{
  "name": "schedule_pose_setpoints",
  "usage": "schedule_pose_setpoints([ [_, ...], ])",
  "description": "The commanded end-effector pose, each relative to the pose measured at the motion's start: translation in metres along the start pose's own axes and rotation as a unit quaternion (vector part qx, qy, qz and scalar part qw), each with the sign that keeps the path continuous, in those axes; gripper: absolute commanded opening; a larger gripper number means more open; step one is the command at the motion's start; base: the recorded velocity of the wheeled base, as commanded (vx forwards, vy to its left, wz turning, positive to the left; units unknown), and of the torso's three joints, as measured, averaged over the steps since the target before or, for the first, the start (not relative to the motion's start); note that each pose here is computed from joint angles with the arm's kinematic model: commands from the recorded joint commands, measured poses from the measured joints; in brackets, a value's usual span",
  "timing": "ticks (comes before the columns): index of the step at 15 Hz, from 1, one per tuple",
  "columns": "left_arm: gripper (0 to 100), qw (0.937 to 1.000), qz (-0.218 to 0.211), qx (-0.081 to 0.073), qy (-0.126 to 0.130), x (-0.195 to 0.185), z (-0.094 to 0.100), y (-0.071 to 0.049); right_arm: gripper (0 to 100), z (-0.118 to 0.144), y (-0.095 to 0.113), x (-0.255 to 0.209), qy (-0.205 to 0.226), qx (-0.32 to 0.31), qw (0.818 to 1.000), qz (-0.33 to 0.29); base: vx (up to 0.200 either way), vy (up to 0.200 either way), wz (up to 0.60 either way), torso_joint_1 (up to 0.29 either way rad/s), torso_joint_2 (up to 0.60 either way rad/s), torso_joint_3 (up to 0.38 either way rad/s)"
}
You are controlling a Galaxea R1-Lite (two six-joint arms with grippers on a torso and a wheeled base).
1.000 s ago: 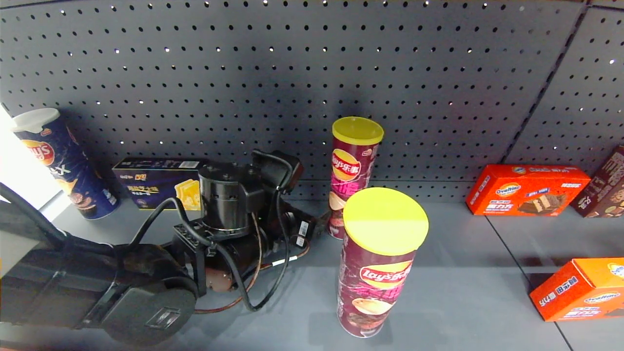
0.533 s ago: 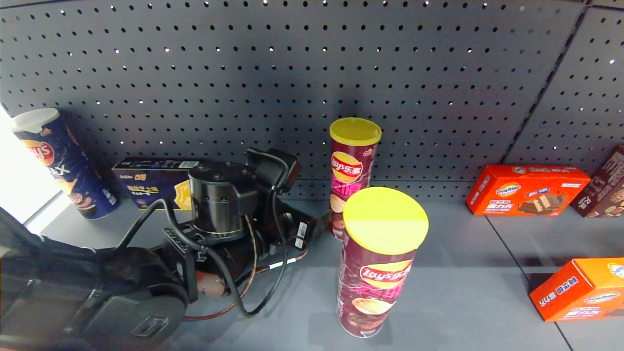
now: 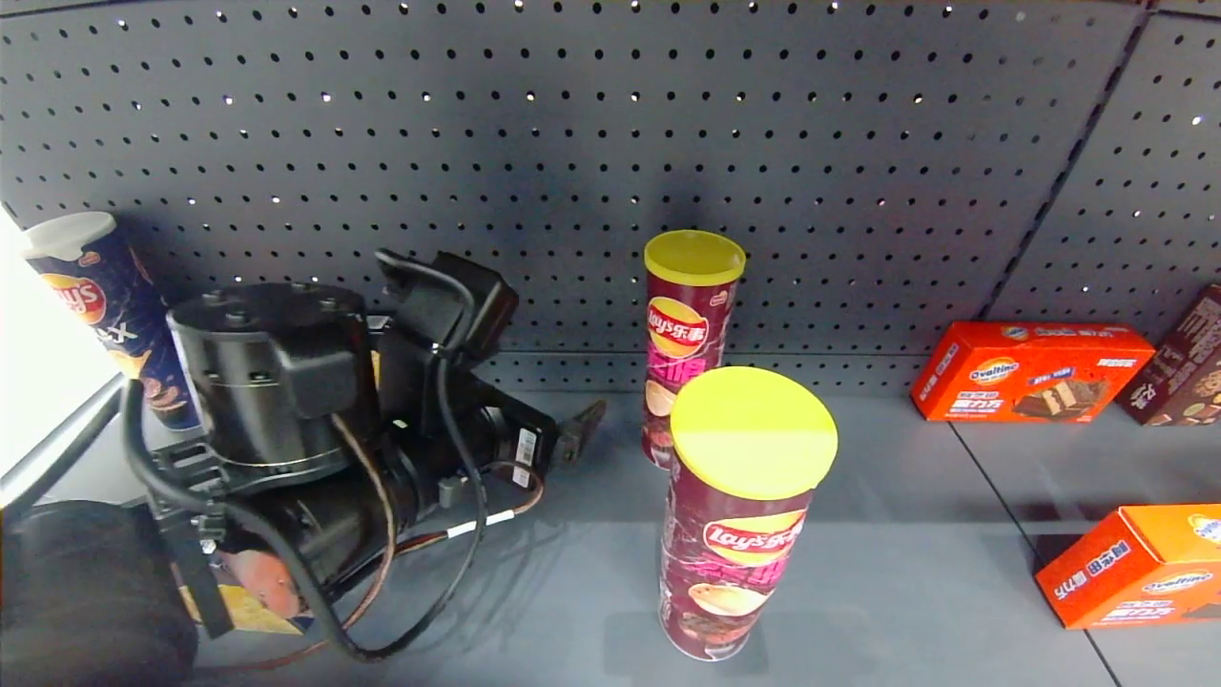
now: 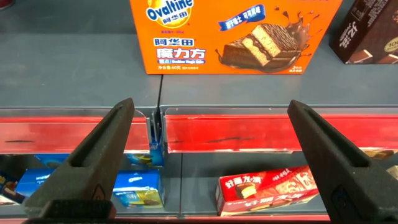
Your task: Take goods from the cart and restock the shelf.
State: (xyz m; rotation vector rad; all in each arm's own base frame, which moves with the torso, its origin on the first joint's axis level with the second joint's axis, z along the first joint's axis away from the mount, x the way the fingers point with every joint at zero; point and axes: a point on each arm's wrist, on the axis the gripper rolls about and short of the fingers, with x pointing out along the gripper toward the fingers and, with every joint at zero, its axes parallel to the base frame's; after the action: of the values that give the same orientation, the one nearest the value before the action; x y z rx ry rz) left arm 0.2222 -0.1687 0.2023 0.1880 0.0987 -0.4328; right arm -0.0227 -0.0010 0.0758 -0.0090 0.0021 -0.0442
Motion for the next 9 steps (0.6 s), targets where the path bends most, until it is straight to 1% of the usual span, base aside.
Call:
schedule_pose_setpoints([
  [1, 100, 0.9994, 0.001, -0.004, -0.034, -0.031, 0.013, 0.008, 100, 0.0, 0.0, 0.0, 0.001, 0.0, 1.0, 0.0, 0.0, 0.0, 0.0, 0.0, 0.0, 0.0],
  [2, 100, 0.9993, 0.001, 0.004, -0.038, -0.044, 0.015, 0.011, 100, 0.0, 0.0, 0.0, 0.001, 0.0, 1.0, 0.0, 0.0, 0.0, 0.0, 0.0, 0.0, 0.0],
  [3, 100, 0.9991, 0.001, 0.005, -0.041, -0.056, 0.018, 0.014, 100, 0.0, 0.0, 0.0, 0.0, 0.0, 1.0, 0.0, 0.0, 0.0, 0.0, 0.0, 0.0, 0.0],
  [4, 100, 0.9992, 0.0, 0.006, -0.038, -0.067, 0.018, 0.017, 100, 0.0, 0.0, 0.0, 0.001, 0.0, 1.0, 0.0, 0.0, 0.0, 0.0, 0.0, 0.0, 0.0],
  [7, 100, 0.9993, -0.001, 0.007, -0.036, -0.077, 0.02, 0.02, 100, 0.0, 0.0, 0.0, 0.001, 0.0, 1.0, 0.001, 0.0, 0.0, 0.0, 0.0, 0.0, 0.0],
  [8, 100, 0.9995, -0.002, 0.007, -0.03, -0.086, 0.015, 0.021, 100, 0.0, 0.0, 0.0, 0.0, 0.0, 1.0, 0.001, 0.0, 0.0, 0.0, 0.0, 0.0, 0.0],
  [9, 100, 0.9996, -0.002, 0.009, -0.025, -0.086, 0.011, 0.021, 100, 0.0, 0.0, 0.0, 0.001, 0.0, 1.0, 0.0, 0.0, 0.0, 0.0, 0.0, 0.0, 0.0],
])
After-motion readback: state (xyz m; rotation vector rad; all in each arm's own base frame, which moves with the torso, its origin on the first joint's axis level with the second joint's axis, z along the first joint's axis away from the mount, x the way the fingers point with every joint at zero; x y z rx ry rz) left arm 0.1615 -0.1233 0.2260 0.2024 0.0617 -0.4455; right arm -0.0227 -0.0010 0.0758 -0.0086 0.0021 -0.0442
